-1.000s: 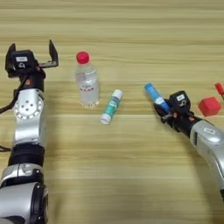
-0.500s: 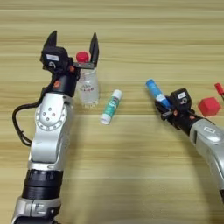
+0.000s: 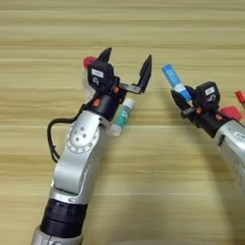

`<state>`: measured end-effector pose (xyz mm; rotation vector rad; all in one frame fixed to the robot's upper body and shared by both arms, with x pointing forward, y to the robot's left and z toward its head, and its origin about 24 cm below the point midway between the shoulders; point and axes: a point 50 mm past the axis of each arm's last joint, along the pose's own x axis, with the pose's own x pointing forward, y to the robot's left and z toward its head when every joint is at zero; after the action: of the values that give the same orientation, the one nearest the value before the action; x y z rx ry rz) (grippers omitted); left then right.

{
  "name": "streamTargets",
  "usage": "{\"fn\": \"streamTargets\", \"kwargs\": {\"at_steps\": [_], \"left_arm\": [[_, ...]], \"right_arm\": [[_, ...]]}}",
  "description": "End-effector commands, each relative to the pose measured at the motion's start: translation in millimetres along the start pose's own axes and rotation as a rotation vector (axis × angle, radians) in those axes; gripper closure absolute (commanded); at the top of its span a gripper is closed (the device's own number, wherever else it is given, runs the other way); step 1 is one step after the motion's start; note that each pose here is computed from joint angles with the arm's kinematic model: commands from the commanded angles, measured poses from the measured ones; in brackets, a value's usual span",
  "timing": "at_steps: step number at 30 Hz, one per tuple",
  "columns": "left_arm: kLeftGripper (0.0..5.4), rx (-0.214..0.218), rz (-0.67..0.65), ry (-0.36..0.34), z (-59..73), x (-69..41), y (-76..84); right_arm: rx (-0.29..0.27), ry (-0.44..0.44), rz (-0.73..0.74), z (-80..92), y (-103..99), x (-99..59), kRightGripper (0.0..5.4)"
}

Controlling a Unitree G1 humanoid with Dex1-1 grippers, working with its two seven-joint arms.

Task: Move the objects on the table

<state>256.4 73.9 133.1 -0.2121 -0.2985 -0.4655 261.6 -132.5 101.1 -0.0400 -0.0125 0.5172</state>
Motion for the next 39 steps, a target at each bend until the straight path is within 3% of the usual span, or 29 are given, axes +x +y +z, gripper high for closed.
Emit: {"fn": "streamTargets", "kwargs": {"at_steps": [1, 3, 7, 14, 17, 21, 39], "left_arm": [[0.0, -0.045, -0.024, 0.075, -16.1, -0.7, -6.6], [0.0, -0.043, -0.027, 0.092, -20.4, -0.3, -6.3], [0.0, -0.08, -0.025, 0.187, -39.5, 0.0, -2.0], [0.0, -0.153, -0.005, 0.246, -53.6, 1.0, 4.4], [0.0, -0.278, -0.012, 0.298, -61.4, 0.6, 5.5], [0.0, -0.36, -0.028, 0.317, -62.2, 0.6, 7.0], [0.0, -0.353, -0.072, 0.303, -56.5, 0.0, 2.6]], "right_arm": [[-0.007, -0.058, 0.027, 8.4, 2.4, -3.1, 3.98], [-0.005, -0.071, 0.039, 9.4, 4.1, -3.8, 3.98], [-0.006, -0.098, 0.082, 11.4, 9.7, -5.1, 3.98], [-0.007, -0.127, 0.132, 13.1, 15.8, -6.8, 3.98], [-0.009, -0.119, 0.147, 11.0, 17.9, -7.0, 3.98], [-0.011, -0.107, 0.153, 7.6, 19.1, -6.0, 3.98], [-0.066, -0.104, 0.029, 1.1, -6.3, 3.2, 3.98]]}}
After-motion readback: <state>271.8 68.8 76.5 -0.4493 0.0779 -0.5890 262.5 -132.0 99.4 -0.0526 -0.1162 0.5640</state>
